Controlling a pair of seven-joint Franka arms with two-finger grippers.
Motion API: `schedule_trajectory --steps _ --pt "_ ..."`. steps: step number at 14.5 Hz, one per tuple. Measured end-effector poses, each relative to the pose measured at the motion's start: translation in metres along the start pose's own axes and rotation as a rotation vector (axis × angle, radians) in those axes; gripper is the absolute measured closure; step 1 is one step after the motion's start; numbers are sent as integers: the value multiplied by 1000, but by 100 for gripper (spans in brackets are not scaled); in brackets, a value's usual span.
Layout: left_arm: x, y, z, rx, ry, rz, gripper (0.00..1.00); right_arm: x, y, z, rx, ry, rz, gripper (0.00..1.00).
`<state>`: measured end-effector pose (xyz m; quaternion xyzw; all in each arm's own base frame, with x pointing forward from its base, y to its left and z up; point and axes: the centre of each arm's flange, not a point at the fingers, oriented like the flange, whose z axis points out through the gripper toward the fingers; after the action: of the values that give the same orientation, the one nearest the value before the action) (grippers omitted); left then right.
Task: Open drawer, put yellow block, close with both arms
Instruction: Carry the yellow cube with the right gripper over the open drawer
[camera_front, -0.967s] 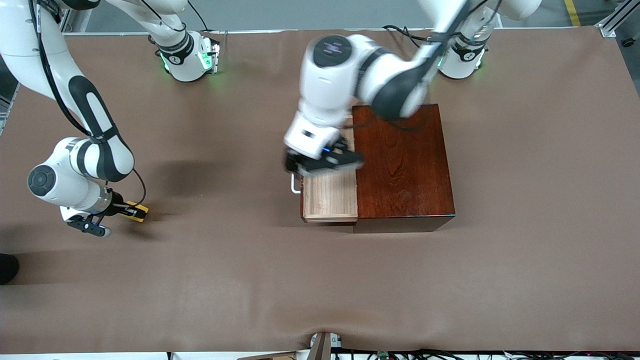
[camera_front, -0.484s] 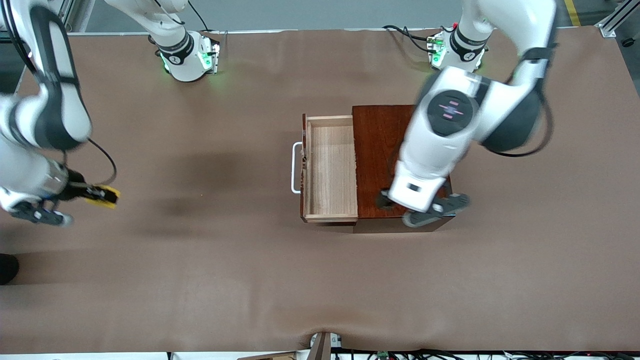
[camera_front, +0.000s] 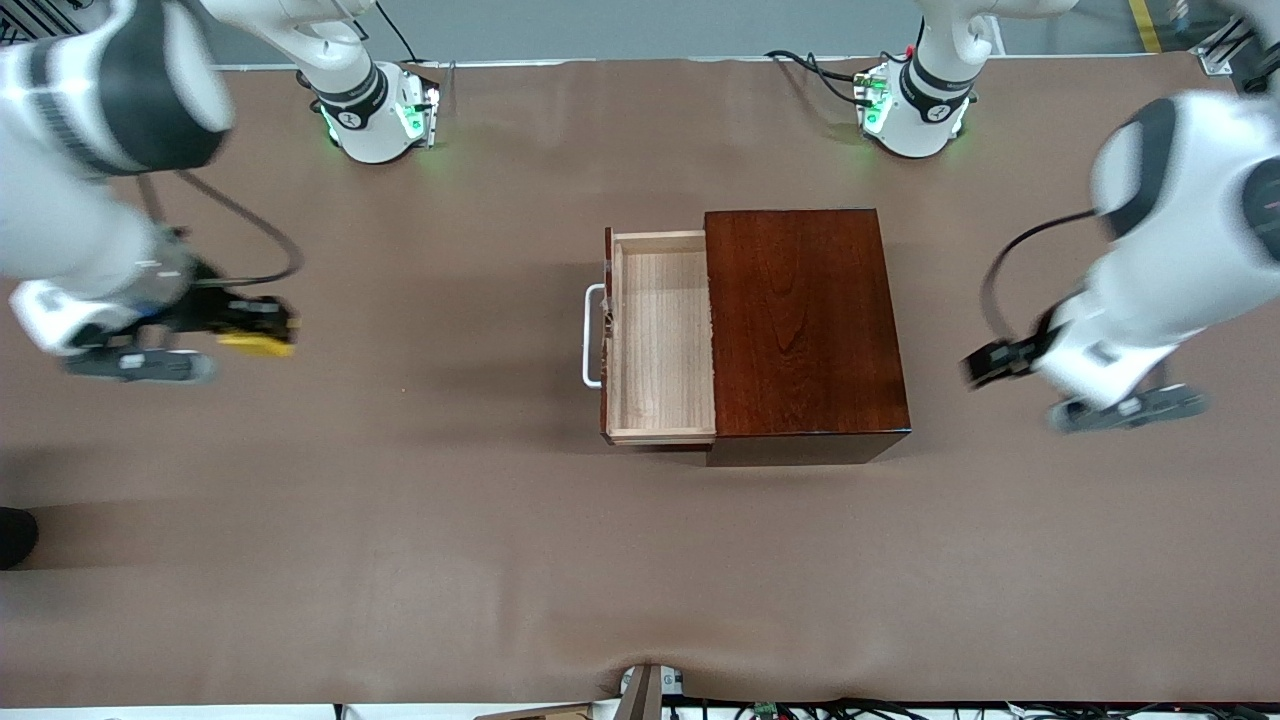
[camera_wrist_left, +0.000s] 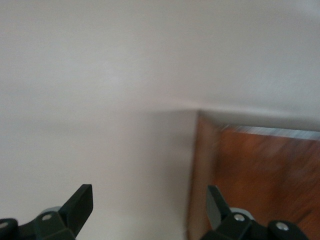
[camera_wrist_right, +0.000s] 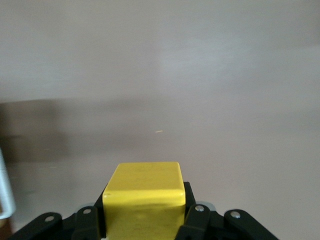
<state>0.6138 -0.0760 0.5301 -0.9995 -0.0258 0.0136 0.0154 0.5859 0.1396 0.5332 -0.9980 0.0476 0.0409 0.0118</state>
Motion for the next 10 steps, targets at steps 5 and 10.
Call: schedule_trajectory --steps 5,10 --pt "-60 -38 -54 11 -82 64 0 -68 -194 14 82 33 128 44" --pt "-69 -34 -64 11 -71 72 0 -109 -329 69 180 98 127 44"
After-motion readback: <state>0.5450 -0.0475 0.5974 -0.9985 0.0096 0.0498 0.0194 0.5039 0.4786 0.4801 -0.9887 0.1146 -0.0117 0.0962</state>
